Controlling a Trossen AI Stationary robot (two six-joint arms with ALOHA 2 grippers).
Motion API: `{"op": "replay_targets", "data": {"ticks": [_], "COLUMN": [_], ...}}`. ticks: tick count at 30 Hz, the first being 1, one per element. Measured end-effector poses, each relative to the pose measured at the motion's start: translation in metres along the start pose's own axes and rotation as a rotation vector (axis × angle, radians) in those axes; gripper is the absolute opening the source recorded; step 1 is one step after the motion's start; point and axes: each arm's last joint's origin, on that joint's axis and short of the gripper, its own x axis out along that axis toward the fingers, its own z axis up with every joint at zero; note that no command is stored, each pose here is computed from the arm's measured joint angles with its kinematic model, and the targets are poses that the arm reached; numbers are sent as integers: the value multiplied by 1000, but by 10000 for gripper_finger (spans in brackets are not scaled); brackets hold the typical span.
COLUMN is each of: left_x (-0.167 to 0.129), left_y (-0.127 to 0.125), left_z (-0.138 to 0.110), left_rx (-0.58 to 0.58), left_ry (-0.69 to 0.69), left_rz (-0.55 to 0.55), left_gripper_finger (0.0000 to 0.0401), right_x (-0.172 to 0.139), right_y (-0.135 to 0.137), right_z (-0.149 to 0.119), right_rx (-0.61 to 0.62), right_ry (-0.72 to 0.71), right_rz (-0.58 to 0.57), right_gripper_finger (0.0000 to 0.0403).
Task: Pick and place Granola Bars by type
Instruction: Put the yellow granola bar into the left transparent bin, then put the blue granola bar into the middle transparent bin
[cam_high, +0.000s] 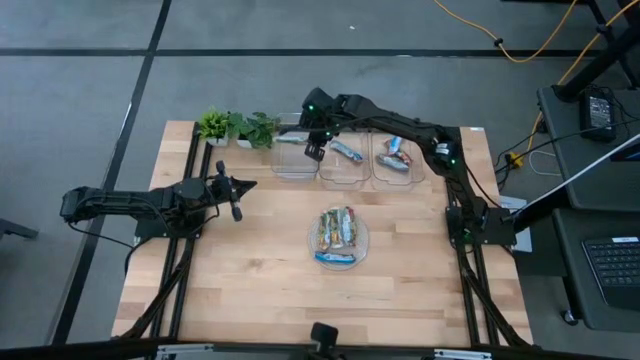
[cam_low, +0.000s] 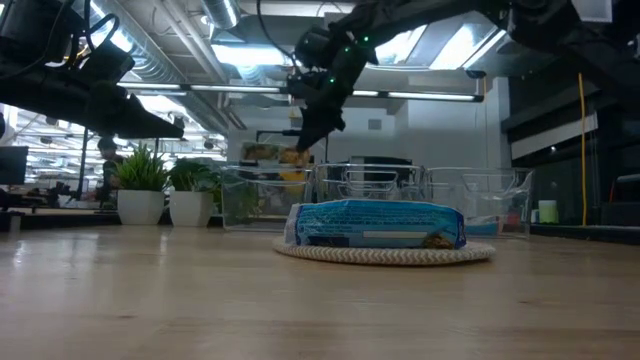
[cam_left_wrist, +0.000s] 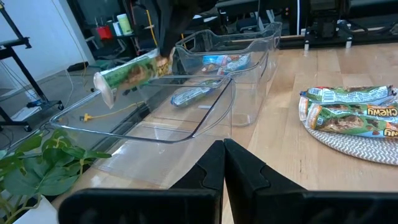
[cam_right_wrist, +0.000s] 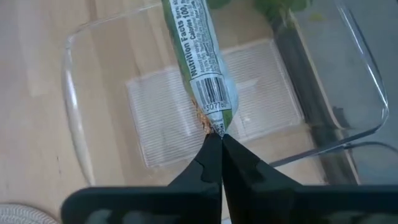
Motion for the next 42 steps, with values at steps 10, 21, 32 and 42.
{"op": "replay_targets", "data": {"ticks": [10,21,32,42], "left_x": [0,0,0,0], "left_y": [0,0,0,0], "left_z": [0,0,0,0], "left_rx": [0,0,0,0], "left_ry": [0,0,0,-1], "left_rz": [1,0,1,-1], "left_gripper_finger": [4,4,4,4], "right_x": [7,7,-73,-212], "right_y": [-3,-3,16,104], "right_z": [-2,-1,2,-16], "right_rx": [8,-14,-71,-300], "right_ry": [10,8,-43,-234], "right_rz": [3,3,16,116], "right_gripper_finger": [11,62,93,8]}}
